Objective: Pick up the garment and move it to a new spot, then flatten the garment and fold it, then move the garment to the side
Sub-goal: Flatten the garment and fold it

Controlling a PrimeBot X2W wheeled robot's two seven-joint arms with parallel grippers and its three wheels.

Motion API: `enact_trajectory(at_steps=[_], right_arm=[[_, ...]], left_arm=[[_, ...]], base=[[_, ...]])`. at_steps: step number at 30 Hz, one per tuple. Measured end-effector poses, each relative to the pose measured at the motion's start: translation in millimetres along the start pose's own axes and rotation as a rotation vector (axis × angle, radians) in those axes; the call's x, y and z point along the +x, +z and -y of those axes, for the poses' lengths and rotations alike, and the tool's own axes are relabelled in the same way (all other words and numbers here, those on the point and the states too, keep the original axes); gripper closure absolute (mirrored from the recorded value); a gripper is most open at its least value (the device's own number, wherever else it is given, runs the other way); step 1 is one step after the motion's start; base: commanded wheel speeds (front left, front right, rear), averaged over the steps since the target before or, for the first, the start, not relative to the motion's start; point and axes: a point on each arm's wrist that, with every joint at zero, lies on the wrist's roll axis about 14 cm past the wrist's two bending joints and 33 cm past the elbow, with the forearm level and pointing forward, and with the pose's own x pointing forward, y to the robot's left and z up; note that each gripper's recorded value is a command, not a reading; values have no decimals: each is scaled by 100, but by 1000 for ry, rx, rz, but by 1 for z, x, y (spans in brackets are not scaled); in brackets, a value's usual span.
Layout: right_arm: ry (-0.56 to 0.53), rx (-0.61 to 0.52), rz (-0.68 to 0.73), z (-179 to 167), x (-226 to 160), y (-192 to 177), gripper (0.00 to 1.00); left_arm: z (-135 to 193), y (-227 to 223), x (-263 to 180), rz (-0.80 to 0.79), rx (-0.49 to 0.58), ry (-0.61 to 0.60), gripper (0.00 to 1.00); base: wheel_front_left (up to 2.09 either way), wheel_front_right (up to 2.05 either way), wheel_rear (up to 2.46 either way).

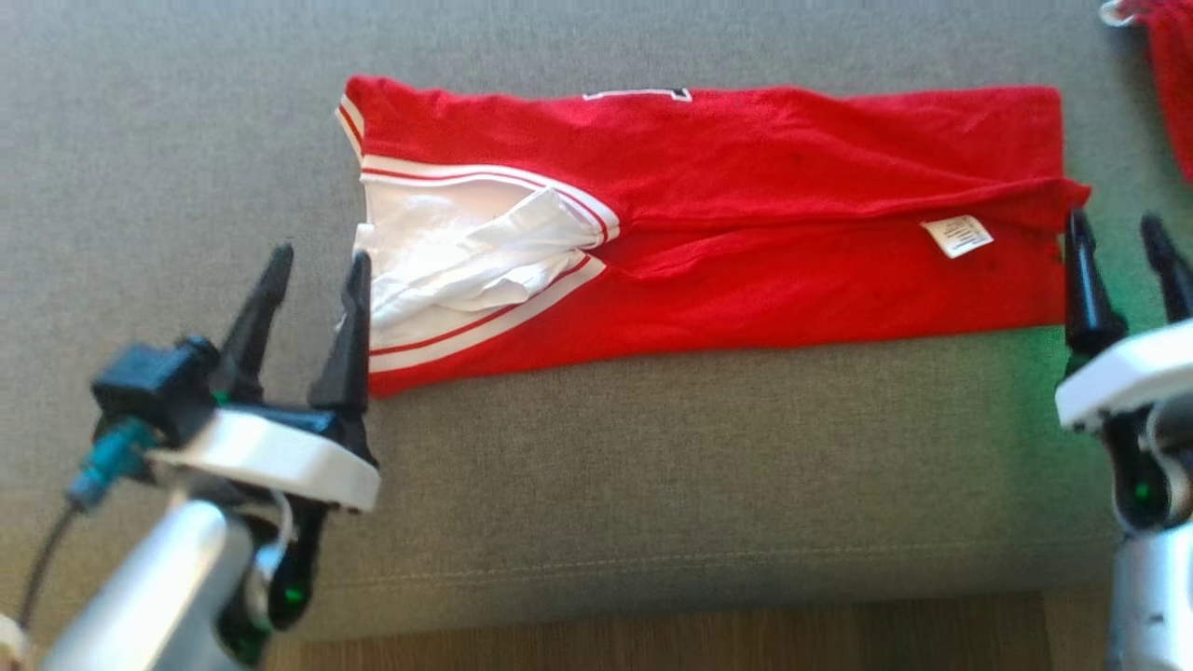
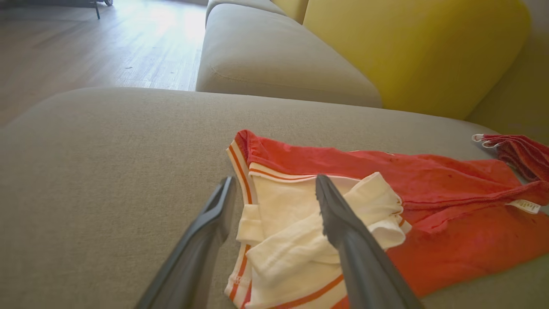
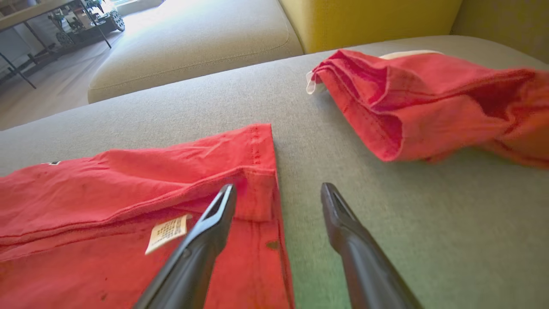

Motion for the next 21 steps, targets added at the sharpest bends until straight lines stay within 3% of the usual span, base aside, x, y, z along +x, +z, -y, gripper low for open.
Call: enact_trajectory(at_steps=[7,13,21], right_arm=[[-11,113,-7,7,-19,-2,0],[-16,187,-58,2,-5,-7,0],[-29,156,-191,-11,15,-26,0]], left_arm=[[19,6,-17,75,63,57,0],[34,0,-35,83,108,64,0],[37,5,-48,111,96,84,0]], base=[[0,0,0],[0,0,0],[0,0,0]])
